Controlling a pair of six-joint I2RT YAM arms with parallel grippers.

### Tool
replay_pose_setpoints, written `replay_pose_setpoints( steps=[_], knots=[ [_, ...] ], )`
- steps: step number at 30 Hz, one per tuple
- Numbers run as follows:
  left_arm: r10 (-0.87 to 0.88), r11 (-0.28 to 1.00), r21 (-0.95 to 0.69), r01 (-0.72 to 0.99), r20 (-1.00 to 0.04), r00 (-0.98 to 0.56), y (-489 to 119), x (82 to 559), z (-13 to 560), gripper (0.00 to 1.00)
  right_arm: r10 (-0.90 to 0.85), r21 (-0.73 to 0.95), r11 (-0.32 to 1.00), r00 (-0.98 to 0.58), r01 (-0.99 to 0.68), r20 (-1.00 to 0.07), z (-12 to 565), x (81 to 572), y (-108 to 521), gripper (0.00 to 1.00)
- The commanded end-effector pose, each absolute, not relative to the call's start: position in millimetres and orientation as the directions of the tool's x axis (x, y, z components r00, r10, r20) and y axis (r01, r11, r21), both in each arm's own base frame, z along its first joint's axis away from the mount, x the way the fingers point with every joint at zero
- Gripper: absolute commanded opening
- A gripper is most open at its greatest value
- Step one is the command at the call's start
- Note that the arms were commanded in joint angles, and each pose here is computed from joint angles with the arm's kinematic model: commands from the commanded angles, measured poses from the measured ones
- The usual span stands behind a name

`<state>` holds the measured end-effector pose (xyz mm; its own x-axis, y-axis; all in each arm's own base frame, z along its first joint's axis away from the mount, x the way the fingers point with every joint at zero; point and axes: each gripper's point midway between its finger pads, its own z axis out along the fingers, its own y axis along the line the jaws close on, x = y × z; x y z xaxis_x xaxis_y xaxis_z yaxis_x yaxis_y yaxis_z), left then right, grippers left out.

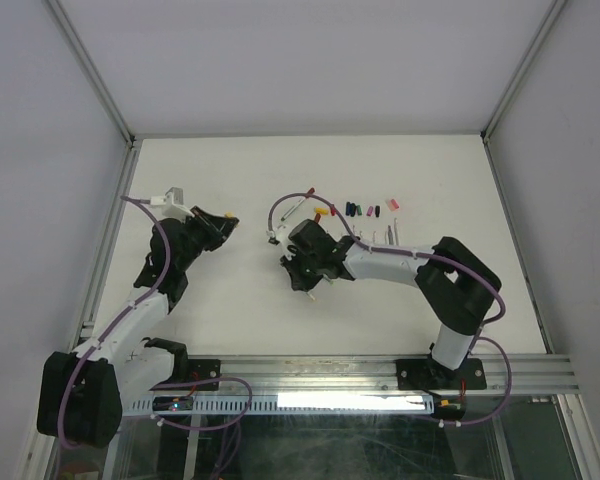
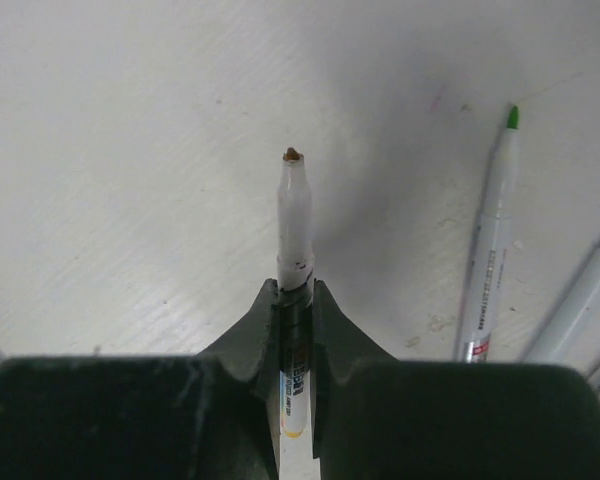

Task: Open the pen caps
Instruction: Place the pen at the center of the board.

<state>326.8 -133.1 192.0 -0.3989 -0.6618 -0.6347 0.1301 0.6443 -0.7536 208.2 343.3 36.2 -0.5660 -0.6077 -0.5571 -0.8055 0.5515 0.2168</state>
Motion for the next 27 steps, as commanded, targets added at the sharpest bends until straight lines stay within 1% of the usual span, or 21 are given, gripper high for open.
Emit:
replay_pose_setpoints(
  steps=[1, 8, 9, 10, 16, 18, 27],
  knots=[
    [-0.675, 0.653, -0.756, 0.028, -0.599, -0.431, -124, 319, 165, 0.00, -0.569, 0.072, 0.651, -0.549, -0.755, -0.612, 50, 243, 342, 0.07],
    [-0.683, 0.645, -0.764, -0.014, -0.568, -0.460, -125, 317, 151, 0.00, -0.600, 0.031, 0.668, -0.563, -0.744, -0.569, 33, 247, 336, 0.11],
    [-0.682, 0.645, -0.764, -0.018, -0.566, -0.462, -125, 317, 150, 0.00, -0.601, 0.029, 0.668, -0.562, -0.744, -0.569, 33, 248, 336, 0.13],
    [-0.681, 0.647, -0.762, -0.021, -0.565, -0.465, -125, 317, 148, 0.00, -0.601, 0.025, 0.669, -0.561, -0.743, -0.569, 33, 249, 335, 0.17],
    [-0.680, 0.644, -0.765, -0.025, -0.556, -0.478, -126, 314, 144, 0.00, -0.604, 0.027, 0.665, -0.560, -0.746, -0.567, 34, 250, 335, 0.20],
    [-0.679, 0.639, -0.769, -0.020, -0.553, -0.483, -128, 314, 145, 0.00, -0.600, 0.033, 0.667, -0.563, -0.745, -0.568, 36, 251, 335, 0.25],
    [-0.678, 0.604, -0.797, -0.001, -0.513, -0.527, -139, 311, 139, 0.00, -0.594, 0.055, 0.655, -0.558, -0.754, -0.579, 44, 252, 336, 0.26]
  ],
)
